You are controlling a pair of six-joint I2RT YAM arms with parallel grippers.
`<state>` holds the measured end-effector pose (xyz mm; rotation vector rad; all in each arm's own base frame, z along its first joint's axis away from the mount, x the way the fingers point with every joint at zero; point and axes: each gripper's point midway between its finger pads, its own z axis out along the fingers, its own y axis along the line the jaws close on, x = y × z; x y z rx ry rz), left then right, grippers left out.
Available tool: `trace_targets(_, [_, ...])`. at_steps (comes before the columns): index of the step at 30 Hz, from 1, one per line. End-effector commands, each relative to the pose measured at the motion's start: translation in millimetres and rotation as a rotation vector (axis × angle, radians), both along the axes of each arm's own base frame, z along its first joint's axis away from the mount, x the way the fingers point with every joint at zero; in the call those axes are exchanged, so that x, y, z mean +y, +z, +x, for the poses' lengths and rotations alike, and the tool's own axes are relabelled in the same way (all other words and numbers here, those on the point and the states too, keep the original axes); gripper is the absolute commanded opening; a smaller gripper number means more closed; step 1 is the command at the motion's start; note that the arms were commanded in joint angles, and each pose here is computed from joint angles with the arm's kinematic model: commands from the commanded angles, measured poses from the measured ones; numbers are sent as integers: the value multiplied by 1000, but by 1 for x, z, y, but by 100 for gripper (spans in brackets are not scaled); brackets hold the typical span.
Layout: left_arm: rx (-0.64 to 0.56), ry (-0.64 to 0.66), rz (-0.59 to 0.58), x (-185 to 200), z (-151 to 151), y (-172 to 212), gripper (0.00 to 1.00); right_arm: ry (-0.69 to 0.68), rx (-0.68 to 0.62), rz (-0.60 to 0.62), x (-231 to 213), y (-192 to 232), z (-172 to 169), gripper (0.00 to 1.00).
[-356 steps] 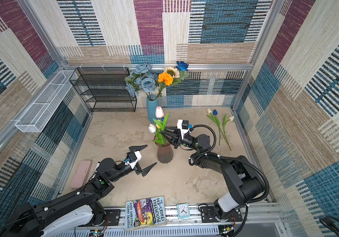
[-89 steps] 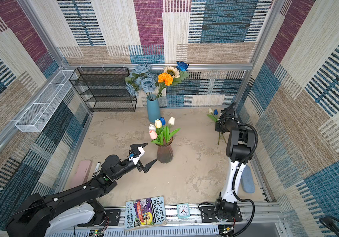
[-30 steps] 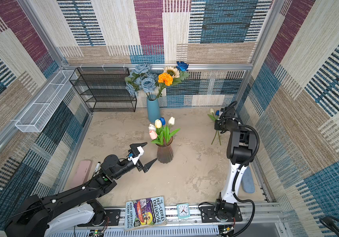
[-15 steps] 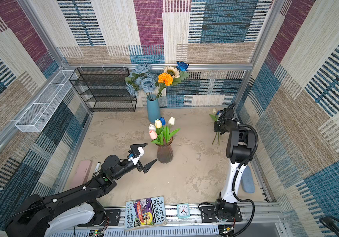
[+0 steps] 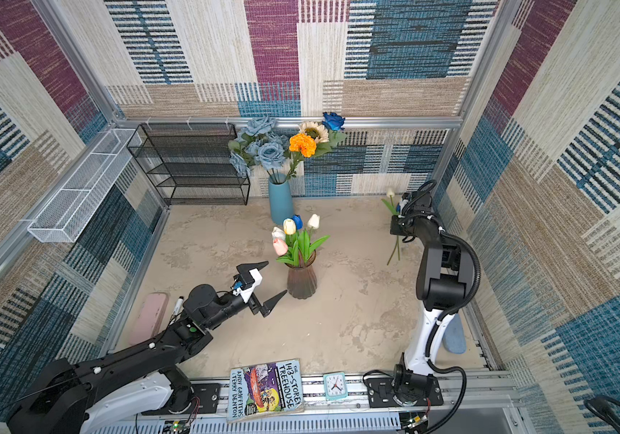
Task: Arrange the flowers into the vase
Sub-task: 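Lift the cream tulip and carry it over the pink vase with the right gripper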
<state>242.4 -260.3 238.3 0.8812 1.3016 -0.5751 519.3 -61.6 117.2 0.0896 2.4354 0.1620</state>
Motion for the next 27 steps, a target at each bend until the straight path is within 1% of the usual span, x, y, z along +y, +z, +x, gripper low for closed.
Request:
trace_targets(1, [-43,6,-39,4,-3,16,99,80,-210,114,34,65,9,0])
trace_targets(6, [-81,15,-79,11,-9,33,99,218,-466,222,86,153,-17,0])
trace_targets(9, [-100,5,-108,13,-14,43,99,351,-647,290,122,206,-51,0])
trace_targets(11, [-113,0,-128,14,-16,48,99,468,-794,341,147,241,-84,0])
trace_targets(15, [-128,0,-154,16,-18,54,99,655,-1007,383,182,292,-146,0])
trace_targets(17, [-126,3,-154,16,-17,54,99,750,-1112,441,202,314,-184,0])
trace_targets(18, [-128,5,-153,16,-17,55,99,786,-1135,482,210,319,-199,0])
trace_targets(19, [-125,6,-151,16,-16,54,99,829,-1204,505,220,332,-219,0])
trace_targets(22, [-122,5,-152,14,-14,54,99,895,-1307,561,246,345,-255,0])
trace_targets(25, [-116,-5,-148,11,-14,51,99,929,-1358,634,262,343,-271,0])
trace_targets(27, [-113,-5,-144,11,-13,51,99,924,-1367,685,268,335,-273,0])
